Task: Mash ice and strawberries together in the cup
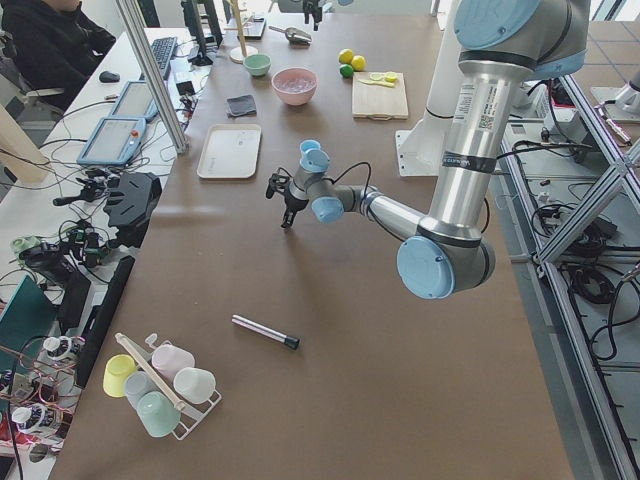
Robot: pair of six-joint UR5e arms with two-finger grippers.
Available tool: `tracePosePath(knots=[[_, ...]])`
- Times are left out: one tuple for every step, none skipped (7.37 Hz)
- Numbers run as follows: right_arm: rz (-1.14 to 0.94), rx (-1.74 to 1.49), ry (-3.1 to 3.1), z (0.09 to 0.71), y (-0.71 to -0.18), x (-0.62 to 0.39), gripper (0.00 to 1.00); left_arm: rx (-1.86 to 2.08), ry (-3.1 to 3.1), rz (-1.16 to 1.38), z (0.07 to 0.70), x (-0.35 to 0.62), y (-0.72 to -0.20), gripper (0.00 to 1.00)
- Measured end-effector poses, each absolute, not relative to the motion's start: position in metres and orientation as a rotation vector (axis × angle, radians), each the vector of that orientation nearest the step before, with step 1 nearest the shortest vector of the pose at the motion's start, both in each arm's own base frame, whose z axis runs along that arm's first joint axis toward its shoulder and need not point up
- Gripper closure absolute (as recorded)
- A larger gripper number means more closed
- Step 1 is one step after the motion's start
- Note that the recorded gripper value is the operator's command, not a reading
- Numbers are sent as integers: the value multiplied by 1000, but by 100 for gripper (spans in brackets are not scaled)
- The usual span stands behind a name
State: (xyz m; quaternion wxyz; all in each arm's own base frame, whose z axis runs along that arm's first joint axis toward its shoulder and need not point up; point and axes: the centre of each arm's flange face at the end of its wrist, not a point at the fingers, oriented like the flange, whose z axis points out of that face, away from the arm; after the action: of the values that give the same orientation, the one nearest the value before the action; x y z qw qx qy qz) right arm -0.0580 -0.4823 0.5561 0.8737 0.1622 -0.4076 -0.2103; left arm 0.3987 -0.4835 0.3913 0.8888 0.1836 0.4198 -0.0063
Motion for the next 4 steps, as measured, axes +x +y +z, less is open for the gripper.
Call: tracePosePath(knots=[[-439,347,-849,551,-485,-58,1,356,894,-24,331,402,-490,100],[-438,349,-849,550,-486,-59,1,324,920,-57,268,414,-488,100],[-438,348,-848,551,-485,-58,1,301,960,-82,220,431,-481,100],[-438,347,-850,551,-485,-58,1,291,988,-94,186,452,-474,100]])
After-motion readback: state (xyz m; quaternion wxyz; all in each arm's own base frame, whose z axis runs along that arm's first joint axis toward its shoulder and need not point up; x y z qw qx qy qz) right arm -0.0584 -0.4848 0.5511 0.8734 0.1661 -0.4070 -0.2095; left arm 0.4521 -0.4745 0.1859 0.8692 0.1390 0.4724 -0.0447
